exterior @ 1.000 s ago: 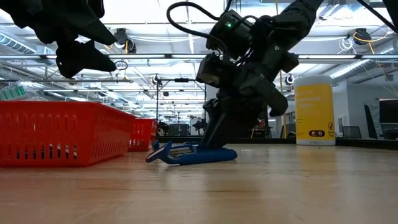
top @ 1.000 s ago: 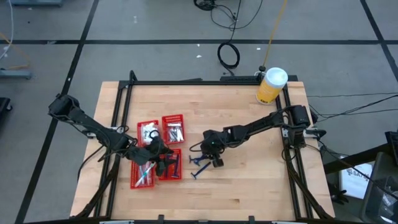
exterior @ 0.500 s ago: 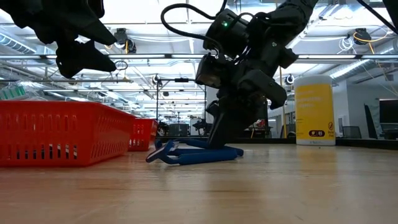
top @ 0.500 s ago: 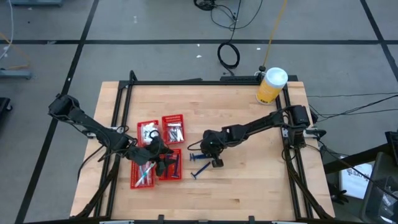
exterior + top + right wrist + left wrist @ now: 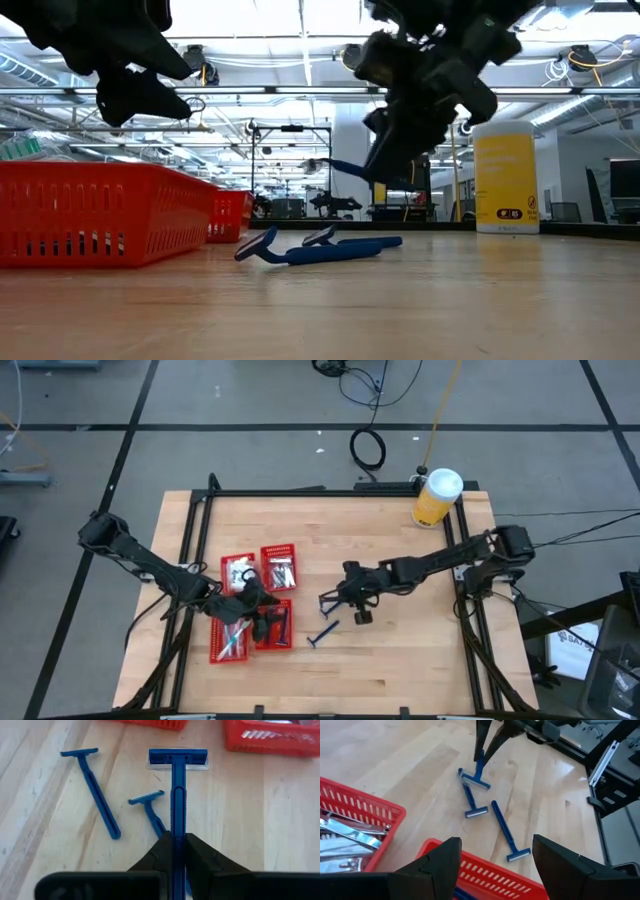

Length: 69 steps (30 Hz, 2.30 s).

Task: Pick & Place Travel size toiletries
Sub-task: Put the blue razor into the bottom right red basket

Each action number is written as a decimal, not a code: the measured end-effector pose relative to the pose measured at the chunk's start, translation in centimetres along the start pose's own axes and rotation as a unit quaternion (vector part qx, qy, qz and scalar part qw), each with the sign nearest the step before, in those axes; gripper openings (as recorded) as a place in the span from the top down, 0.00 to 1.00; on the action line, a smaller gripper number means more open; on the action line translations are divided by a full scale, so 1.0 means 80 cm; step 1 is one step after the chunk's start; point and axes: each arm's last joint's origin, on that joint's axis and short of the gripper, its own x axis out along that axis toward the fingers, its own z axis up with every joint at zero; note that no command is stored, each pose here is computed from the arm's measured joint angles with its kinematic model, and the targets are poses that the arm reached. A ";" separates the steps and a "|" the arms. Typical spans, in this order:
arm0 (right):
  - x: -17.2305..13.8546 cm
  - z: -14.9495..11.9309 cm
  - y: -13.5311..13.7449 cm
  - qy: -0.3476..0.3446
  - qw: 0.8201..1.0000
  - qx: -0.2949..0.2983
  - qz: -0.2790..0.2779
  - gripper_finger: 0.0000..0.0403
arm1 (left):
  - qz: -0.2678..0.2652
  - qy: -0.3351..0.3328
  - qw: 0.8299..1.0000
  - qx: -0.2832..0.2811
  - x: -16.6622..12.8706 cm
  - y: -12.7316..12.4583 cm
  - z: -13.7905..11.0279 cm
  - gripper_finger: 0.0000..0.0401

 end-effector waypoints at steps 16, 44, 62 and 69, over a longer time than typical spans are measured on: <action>-0.041 -0.037 0.020 -0.451 0.892 0.011 -0.037 0.94 | -0.037 -0.169 0.968 0.184 0.017 -0.011 0.044 0.40; -0.043 -0.031 0.048 -0.448 0.892 -0.009 -0.055 0.95 | -0.093 -0.270 0.924 0.253 0.130 -0.029 0.103 0.42; -0.036 -0.037 0.048 -0.415 0.908 -0.004 -0.054 0.80 | -0.072 -0.261 0.927 0.259 0.128 -0.025 0.106 0.93; -0.026 -0.049 0.044 -0.347 0.929 0.035 -0.126 0.60 | -0.076 -0.219 0.946 0.228 0.092 -0.030 0.119 0.97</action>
